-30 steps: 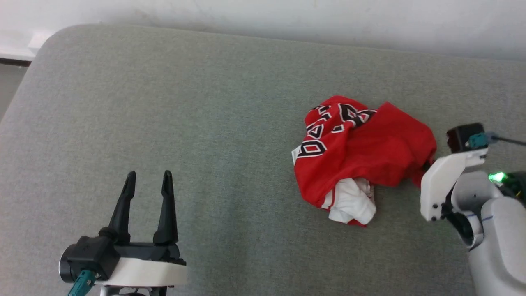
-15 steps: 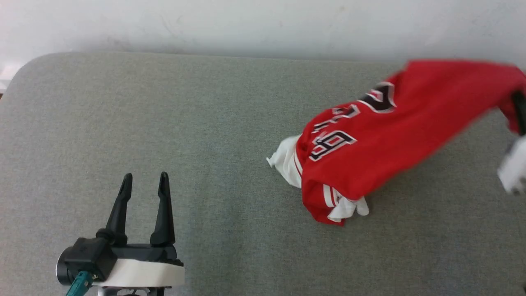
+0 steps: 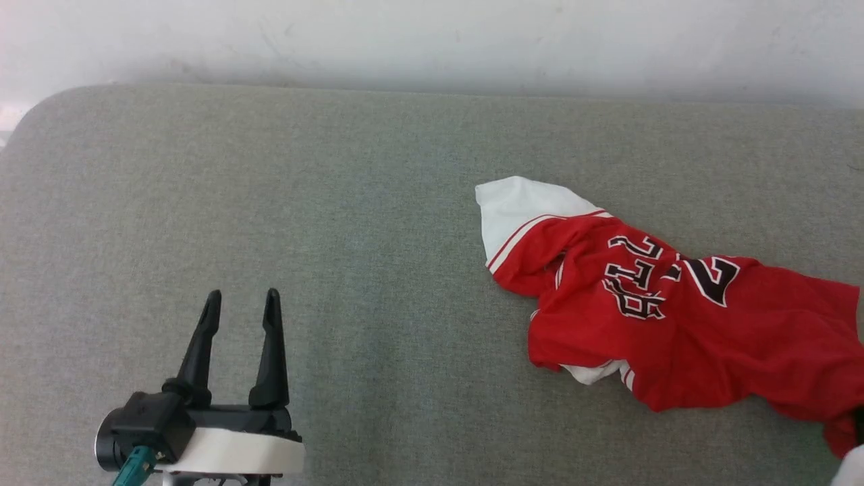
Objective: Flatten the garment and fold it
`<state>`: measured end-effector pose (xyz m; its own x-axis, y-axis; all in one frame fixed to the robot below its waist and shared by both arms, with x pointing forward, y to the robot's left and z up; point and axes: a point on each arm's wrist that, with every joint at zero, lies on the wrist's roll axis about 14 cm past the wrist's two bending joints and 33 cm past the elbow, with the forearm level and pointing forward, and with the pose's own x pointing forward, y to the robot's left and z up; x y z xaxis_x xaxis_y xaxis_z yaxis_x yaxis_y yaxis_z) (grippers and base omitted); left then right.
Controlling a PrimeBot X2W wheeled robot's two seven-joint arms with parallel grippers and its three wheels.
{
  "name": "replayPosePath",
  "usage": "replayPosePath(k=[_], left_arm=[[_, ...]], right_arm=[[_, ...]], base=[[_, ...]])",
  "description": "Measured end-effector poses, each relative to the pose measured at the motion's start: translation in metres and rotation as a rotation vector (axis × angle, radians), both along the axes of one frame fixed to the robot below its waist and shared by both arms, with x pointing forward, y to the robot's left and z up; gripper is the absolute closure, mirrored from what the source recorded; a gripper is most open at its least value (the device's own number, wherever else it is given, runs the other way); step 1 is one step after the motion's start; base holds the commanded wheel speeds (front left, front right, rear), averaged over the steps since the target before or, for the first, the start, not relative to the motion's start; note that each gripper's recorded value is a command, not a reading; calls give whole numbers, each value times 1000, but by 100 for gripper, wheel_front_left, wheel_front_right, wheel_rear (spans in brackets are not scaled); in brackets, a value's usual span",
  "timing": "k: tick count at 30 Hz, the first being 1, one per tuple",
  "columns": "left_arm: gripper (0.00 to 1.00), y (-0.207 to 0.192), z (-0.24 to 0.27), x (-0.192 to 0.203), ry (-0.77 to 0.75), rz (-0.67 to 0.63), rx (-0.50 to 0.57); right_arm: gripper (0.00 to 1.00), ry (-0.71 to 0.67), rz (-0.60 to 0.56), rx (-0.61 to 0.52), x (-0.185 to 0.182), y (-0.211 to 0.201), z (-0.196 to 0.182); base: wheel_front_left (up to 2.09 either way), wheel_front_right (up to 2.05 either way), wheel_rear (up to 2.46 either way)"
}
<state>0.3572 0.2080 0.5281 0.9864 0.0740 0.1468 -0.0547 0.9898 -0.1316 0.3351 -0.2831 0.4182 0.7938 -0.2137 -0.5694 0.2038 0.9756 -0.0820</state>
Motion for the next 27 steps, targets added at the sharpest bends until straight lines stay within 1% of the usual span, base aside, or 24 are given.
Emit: replayPosePath(k=[1,2,4,7,9,11,13,14,16,19,27], left_arm=[[0,-1,0,0,-1,-2,3],[0,-1,1,0,-3,-5,3],[0,-3,3,-1,-11,-13,2],[0,-4,7,-4,-23,-16,2],[0,-5,8,-7,-24,-17,1],[0,-5,7,-10,-23,-15,0],[0,-4,8,-11,-24,-13,-1],[0,-4,8,-12,-24,-11,-1],[0,-2,7,-13,-21,-3,-2],[0,1,6,-15,-15,10,-4],[0,9,-1,-21,12,42,-8]], right_arm=[[57,-6,7,5,1,3,-2],[0,-17,12,11,3,6,-1],[0,-53,29,18,12,12,7],[0,-168,87,27,37,31,39],[0,-252,142,36,55,47,68],[0,-306,217,29,68,65,93],[0,-318,299,29,77,87,107],[0,-308,337,41,79,99,109],[0,-249,413,81,79,125,101],[0,-107,511,144,71,161,73],[0,189,694,132,49,209,-7]], base=[[0,0,0],[0,0,0],[0,0,0],[0,0,0],[0,0,0],[0,0,0],[0,0,0],[0,0,0],[0,0,0],[0,0,0],[0,0,0]])
